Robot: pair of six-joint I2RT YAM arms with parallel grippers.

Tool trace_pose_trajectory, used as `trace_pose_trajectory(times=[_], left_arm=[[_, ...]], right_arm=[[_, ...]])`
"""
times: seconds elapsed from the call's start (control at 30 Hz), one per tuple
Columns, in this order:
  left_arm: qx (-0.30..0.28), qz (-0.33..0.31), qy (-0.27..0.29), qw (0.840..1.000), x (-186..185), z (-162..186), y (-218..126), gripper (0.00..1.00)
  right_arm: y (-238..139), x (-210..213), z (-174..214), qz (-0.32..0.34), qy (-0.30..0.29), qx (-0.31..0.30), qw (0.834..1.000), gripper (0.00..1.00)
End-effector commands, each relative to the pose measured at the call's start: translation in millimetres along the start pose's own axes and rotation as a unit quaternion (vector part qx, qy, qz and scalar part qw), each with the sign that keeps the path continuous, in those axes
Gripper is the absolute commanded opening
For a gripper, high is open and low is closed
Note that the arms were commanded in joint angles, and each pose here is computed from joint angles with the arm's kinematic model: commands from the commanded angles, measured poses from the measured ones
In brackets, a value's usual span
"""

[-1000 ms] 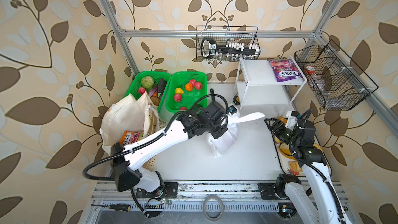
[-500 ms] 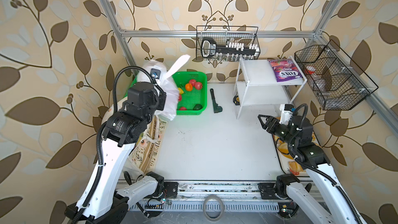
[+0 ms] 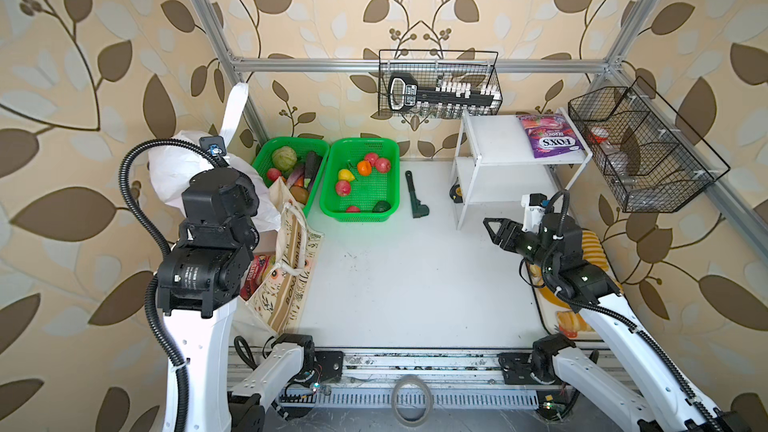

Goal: Place the mixed food into the grocery bags and tie them
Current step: 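Lower the white bag into the floral cloth tote with the left gripper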

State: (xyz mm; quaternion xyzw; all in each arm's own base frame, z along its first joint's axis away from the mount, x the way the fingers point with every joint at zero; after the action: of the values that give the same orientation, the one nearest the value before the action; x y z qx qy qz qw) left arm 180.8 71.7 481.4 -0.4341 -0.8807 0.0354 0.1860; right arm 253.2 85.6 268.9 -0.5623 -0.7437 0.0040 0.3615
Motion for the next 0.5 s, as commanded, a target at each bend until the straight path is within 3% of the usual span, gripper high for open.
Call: trace_pose_trajectory(times=[0.0, 0.2, 0.33, 0.47], left_arm=[[0.033, -0.011, 0.046, 0.998, -5.3, 25.8, 7.9, 0.0], [0.13, 0.044, 0.155, 0.978, -28.8, 81.1, 17.0, 0.0], [0.158, 0.156, 0.212, 0.952, -51.6, 103.7, 8.2, 0.0], [0.2, 0.207, 0.216, 0.933, -62.1, 114.5, 3.2, 0.0]], right_arm=[[-0.9, 10.1, -9.5, -0.021, -0.007, -0.014, 1.0, 0.65], [3.1, 10.0, -8.0, -0.023, -0.009, -0.007, 1.0, 0.65], [8.5, 10.3, -7.9, -0.023, -0.01, 0.001, 1.0, 0.65], [12.0, 14.0, -11.5, -0.029, -0.013, 0.006, 0.999, 0.65]])
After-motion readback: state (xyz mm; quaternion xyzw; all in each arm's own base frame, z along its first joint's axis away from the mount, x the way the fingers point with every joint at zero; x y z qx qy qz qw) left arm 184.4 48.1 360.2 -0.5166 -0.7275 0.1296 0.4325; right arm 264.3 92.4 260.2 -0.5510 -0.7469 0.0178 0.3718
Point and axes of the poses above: each gripper's point midway between its finger pads, its own y axis out along the fingers, its own x axis along the line the jaws close on, z = x × y, the point moved 5 cm from there along -y, back along the fingers, and after that the axes turned 1 degree about -y, right-handed, at the moved point
